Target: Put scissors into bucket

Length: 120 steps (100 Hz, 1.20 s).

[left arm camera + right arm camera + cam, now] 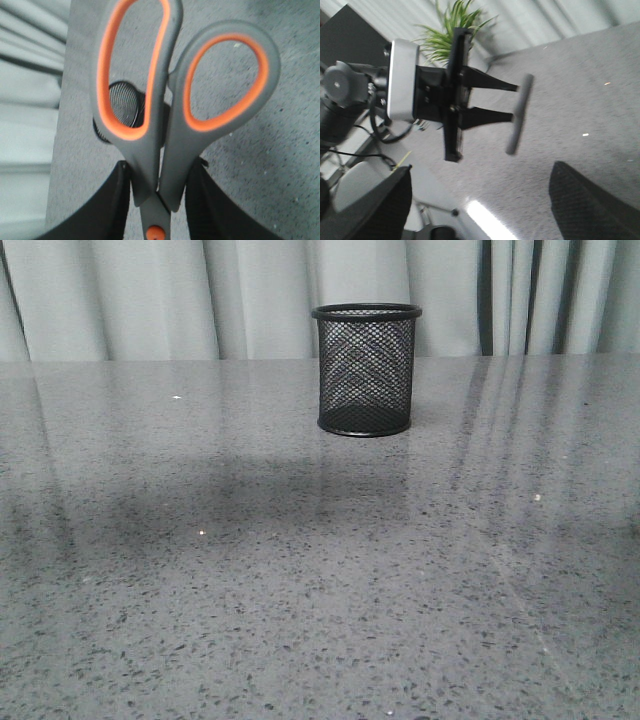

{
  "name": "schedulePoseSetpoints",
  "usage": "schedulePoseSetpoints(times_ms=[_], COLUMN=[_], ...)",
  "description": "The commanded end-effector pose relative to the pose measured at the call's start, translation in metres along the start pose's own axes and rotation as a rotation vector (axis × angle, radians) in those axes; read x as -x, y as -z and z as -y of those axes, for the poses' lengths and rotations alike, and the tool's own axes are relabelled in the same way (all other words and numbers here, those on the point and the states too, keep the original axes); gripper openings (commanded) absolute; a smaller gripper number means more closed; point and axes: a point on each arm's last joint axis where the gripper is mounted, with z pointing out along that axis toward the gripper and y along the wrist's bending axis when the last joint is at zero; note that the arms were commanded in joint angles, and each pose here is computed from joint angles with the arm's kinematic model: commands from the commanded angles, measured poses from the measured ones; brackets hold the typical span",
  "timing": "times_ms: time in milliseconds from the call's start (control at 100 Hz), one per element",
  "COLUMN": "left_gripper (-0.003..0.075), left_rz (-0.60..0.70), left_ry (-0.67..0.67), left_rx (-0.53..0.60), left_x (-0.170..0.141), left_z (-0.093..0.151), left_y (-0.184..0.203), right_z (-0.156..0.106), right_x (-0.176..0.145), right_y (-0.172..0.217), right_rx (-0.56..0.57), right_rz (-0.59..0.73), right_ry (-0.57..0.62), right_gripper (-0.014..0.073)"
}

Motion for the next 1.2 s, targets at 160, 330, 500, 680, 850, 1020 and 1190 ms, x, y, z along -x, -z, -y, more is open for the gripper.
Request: schedulePoseSetpoints(times_ms=[160,330,500,680,850,1020,1190], left_gripper=[0.0045,0.0045,0.0045,0.0045,0.0045,0.0045,0.0045], left_rz=[0.114,0.117,0.116,0.126,0.125,0.134,0.134], left_ry=[-0.015,-0.013,-0.005,0.016,0.016,0.023,0.023], left_rx=[0.104,0.13,0.129,0.11,0.109,0.107,0.107], left_x=[0.026,0.027,0.025,0.025,0.025,0.025,0.025], left_z=[-0.004,-0.006,-0.008,-0.009,-0.009,-0.009,-0.009], left_y=[0.012,0.011,0.006,-0.001,-0.002,-0.002,-0.002], right_z=[-0.004,0.002,0.003,0.009,0.02,0.034,0.041], right_x=[0.031,0.033,0.033,0.031,0.032,0.031,0.032], right_y=[-0.022,-0.027,-0.034,-0.047,-0.057,-0.071,-0.08], right_rx=[0.114,0.104,0.089,0.015,-0.04,-0.06,-0.056], right_rz=[-0.036,-0.043,-0.027,-0.02,-0.014,-0.04,-0.048], right_ry=[-0.053,-0.052,-0.021,0.04,0.046,0.002,-0.037], right_gripper=[0.0521,0.0521,0.0521,0.0521,0.0521,0.0521,0.0521])
